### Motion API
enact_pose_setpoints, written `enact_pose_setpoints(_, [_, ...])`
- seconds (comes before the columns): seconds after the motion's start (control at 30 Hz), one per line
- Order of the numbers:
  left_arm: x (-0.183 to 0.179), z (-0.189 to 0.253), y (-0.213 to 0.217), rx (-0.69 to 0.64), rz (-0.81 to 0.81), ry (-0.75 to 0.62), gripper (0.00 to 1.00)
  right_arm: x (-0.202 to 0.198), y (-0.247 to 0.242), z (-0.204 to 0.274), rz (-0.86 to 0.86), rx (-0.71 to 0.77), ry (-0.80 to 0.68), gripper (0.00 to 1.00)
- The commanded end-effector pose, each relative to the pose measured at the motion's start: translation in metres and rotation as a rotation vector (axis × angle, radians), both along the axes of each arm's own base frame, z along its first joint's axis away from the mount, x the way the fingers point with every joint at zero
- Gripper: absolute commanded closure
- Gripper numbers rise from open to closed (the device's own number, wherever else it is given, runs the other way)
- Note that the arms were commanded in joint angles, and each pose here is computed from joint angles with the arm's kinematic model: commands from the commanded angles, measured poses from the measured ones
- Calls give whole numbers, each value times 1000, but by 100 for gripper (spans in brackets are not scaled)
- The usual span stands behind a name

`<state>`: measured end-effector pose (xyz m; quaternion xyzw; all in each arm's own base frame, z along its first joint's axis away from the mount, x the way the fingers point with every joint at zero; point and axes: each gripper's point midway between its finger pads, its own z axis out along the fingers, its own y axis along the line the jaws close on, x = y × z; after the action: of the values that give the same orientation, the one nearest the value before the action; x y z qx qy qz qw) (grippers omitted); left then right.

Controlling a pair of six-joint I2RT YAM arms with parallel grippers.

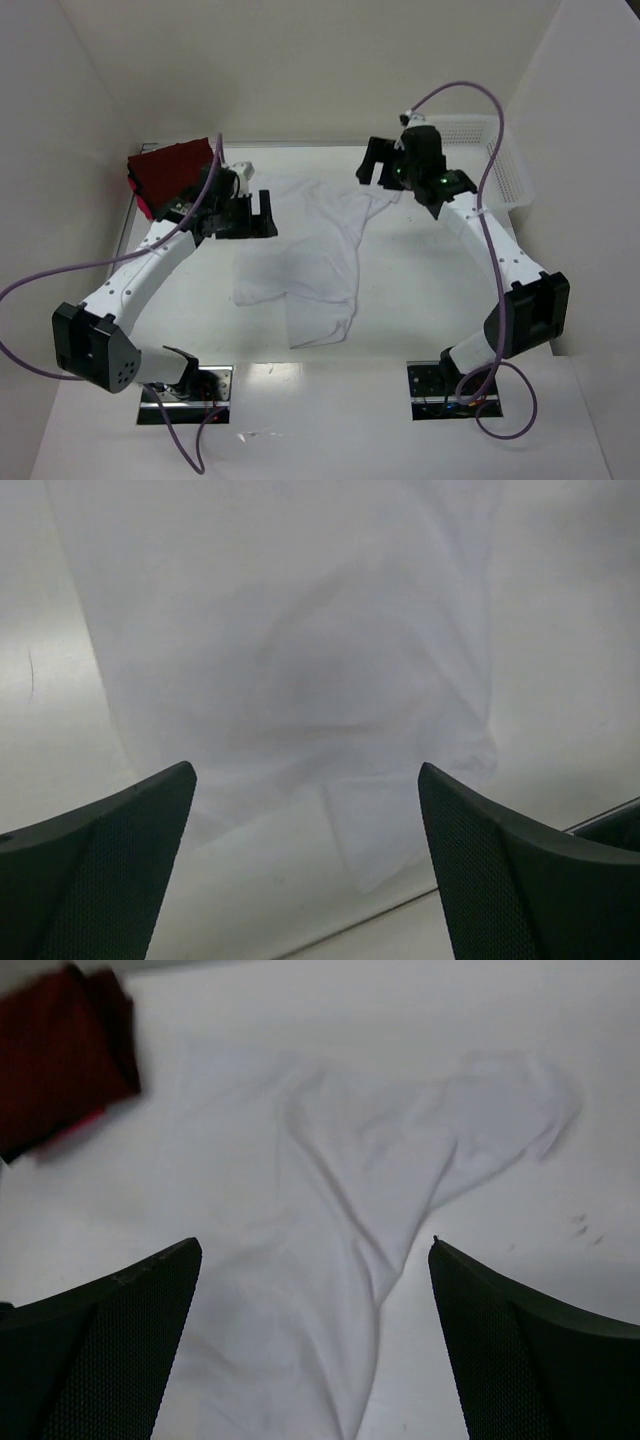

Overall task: Fold and stack the t-shirts
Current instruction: Flatten out the tshirt

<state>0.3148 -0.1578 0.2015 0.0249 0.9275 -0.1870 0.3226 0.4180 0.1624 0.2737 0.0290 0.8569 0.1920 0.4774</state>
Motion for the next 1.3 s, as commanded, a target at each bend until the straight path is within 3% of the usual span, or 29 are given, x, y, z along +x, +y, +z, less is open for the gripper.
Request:
enact_pose_setpoints(0.0, [-14, -16, 10, -143, 181, 52, 1, -21, 19, -35, 25, 54, 67, 0])
enact_pose_setpoints(0.07, [-28, -53, 16, -190, 266, 136, 1, -26, 23, -48, 37, 72, 100, 0])
enact_pose_setpoints(0.13, [-32, -64, 16, -215, 305, 168, 1, -32, 26, -60, 39, 80, 122, 0])
enact_pose_setpoints(0.3, [-41, -104, 31, -111, 358, 270, 1, -41, 22, -64, 29, 85, 114, 0])
enact_pose_setpoints(0.47, [-53, -135, 34, -116, 402, 351, 1, -46, 24, -71, 38, 97, 129, 0])
enact_pose_setpoints(0.67, [-63, -148, 53, -33, 467, 390, 1, -54, 21, -75, 42, 98, 133, 0])
enact_pose_setpoints(1.1, [-83, -176, 54, -11, 471, 480, 5, -57, 18, -71, 44, 84, 112, 0])
enact_pose_setpoints(1.27, [-81, -180, 53, -24, 473, 467, 17, -61, 16, -73, 39, 89, 124, 0])
